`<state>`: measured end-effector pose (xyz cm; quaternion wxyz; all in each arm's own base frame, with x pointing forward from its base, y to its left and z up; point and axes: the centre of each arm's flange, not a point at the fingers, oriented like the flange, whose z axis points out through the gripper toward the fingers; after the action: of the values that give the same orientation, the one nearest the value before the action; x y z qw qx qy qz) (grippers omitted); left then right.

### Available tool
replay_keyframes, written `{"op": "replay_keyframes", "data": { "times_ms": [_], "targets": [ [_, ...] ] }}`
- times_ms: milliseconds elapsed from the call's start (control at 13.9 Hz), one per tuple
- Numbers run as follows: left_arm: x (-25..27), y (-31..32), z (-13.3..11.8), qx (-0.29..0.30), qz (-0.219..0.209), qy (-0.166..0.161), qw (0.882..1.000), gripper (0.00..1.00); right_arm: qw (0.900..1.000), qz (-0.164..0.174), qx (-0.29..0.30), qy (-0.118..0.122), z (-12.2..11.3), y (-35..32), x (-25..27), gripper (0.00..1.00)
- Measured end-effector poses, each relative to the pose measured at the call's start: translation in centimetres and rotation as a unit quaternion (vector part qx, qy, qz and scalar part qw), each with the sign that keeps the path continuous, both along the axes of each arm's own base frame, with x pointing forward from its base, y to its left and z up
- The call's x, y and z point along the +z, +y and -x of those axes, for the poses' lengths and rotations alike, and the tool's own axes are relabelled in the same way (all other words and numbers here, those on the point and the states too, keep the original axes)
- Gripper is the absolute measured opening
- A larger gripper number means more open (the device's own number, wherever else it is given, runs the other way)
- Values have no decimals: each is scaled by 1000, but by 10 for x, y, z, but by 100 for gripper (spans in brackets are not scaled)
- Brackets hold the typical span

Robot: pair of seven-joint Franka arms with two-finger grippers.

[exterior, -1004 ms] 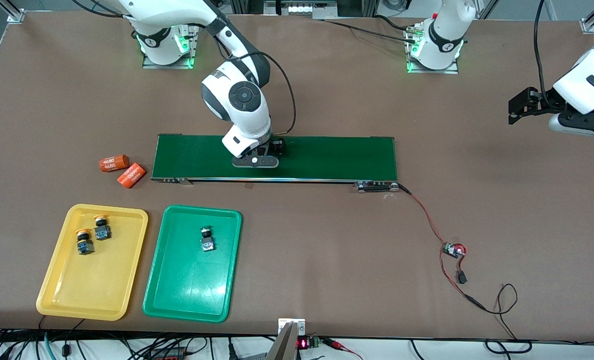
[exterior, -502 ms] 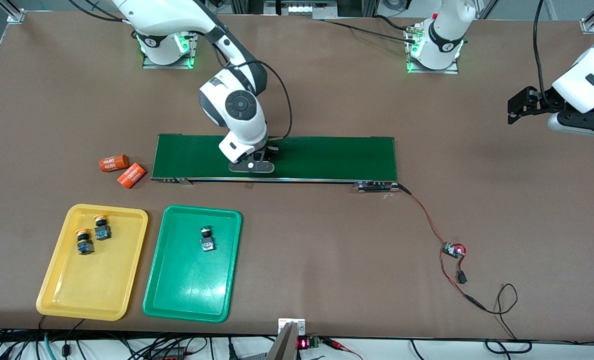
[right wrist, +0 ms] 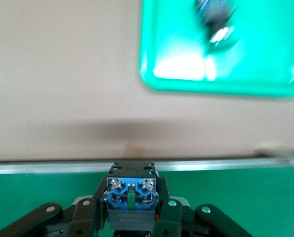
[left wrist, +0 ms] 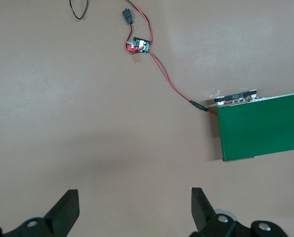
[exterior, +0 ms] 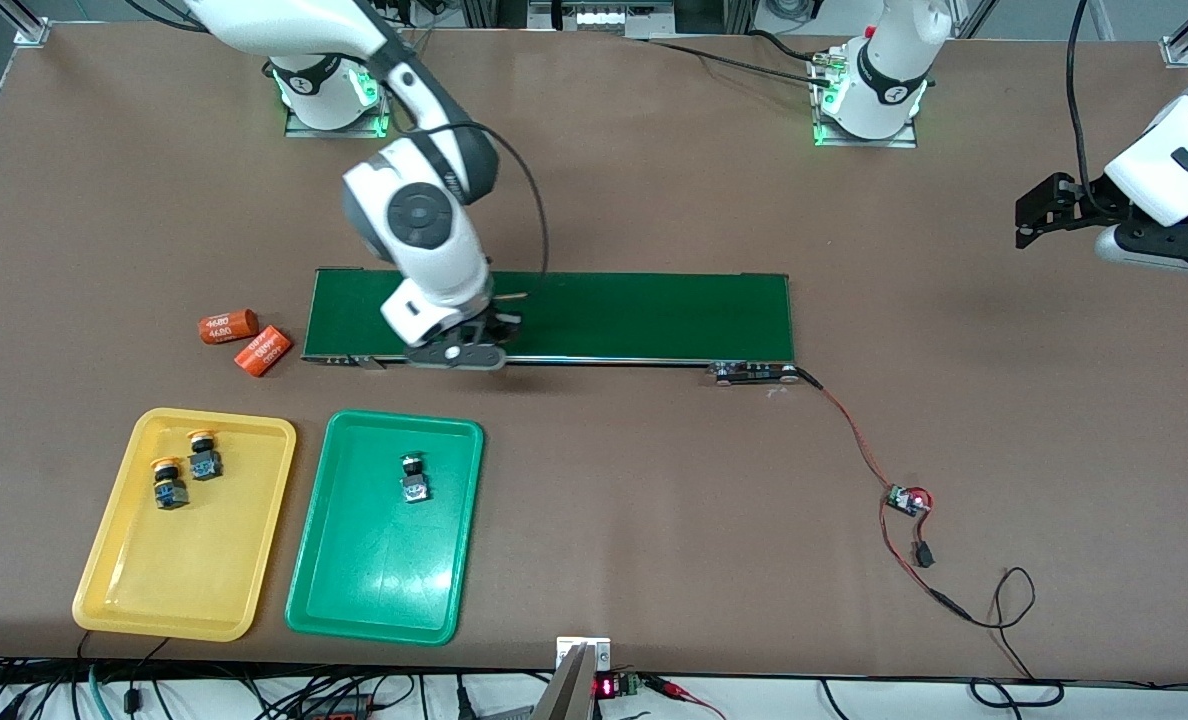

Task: Sort buttons by color to trays
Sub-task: 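Carry the button to the green tray with the right gripper, then lower the button into the green tray and open the right gripper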

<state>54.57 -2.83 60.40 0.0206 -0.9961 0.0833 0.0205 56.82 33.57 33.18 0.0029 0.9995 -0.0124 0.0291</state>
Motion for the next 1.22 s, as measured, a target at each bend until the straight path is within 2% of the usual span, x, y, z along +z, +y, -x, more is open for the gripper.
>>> {"op": "replay_keyframes", "data": {
  "times_ms": [215,430,646,932,1219],
  "targets": [
    [0,0,0,0,0,0,1000,100,1000,0,22,-20,-46,-66,31,41],
    [0,0,0,0,0,0,1000,100,999,3,34,-16,-75,-127,22,41],
    [0,0,0,0,0,0,1000,100,999,-4,37,-21,-90,-144,0,41],
    [0,0,0,0,0,0,1000,100,997,-30,43,-61,-108,-152,-44,41],
    [0,0,0,0,0,0,1000,100,995,-27,51,-80,-117,-162,-69,41]
  ]
}}
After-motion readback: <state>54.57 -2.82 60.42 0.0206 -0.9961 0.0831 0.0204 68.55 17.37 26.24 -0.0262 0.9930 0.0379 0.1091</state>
